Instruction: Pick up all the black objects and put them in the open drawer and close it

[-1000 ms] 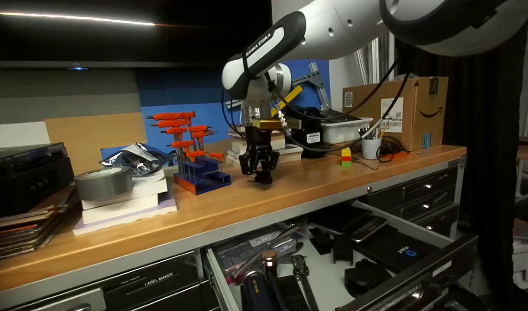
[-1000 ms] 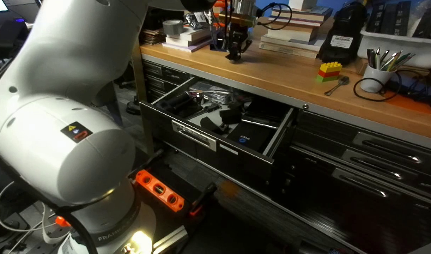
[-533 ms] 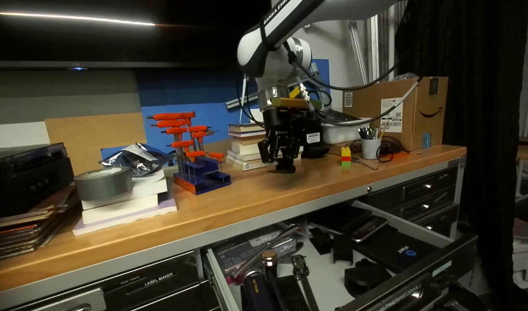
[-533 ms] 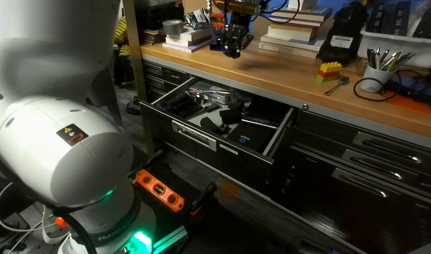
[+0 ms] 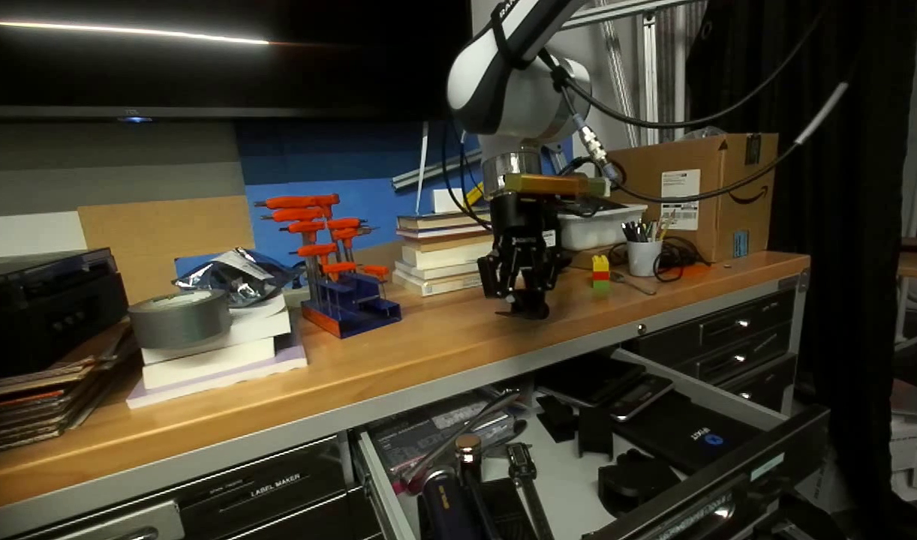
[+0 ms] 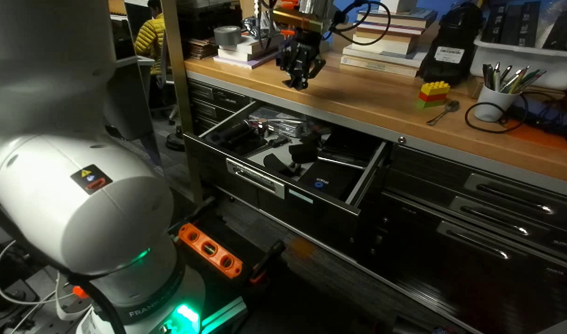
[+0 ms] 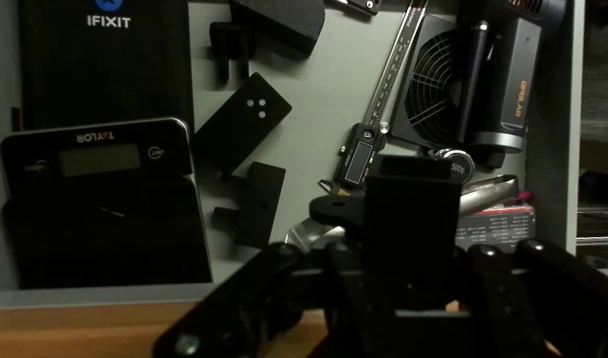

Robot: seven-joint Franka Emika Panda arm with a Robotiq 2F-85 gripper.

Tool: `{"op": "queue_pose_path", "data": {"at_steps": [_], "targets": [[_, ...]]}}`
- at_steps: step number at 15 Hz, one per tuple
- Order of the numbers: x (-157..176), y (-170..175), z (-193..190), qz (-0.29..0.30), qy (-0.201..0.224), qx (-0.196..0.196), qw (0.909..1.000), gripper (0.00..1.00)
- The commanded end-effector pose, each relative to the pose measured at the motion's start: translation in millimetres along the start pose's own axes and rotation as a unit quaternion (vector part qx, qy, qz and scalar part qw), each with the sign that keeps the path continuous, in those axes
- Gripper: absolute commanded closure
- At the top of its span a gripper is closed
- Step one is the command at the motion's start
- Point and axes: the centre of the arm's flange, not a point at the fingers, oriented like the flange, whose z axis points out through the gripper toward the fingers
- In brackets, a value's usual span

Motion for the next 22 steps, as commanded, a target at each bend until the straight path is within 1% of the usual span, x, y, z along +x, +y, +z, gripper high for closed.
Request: {"op": "queue_pose_path", "data": {"at_steps": [1, 3, 7, 10, 12, 17, 22], "targets": [[-60.0, -4.0, 42.3, 0.038, 0.045, 0.004, 0.9982, 0.85], [-70.9, -6.6, 62.8, 0.055, 0.059, -0.003, 0.9967, 0.85], [-96.2, -7.7, 106.2, 0.082, 0.083, -0.004, 0.9932, 0.85], [-107.1, -8.5, 132.7, 0.101, 0.105, -0.009, 0.9893, 0.85], [-107.4, -10.5, 146.3, 0.112, 0.123, -0.018, 0.9859, 0.86], [-105.5, -16.2, 166.9, 0.131, 0.140, -0.033, 0.9809, 0.86], [-97.3, -20.9, 179.1, 0.140, 0.140, -0.035, 0.9796, 0.86]]}}
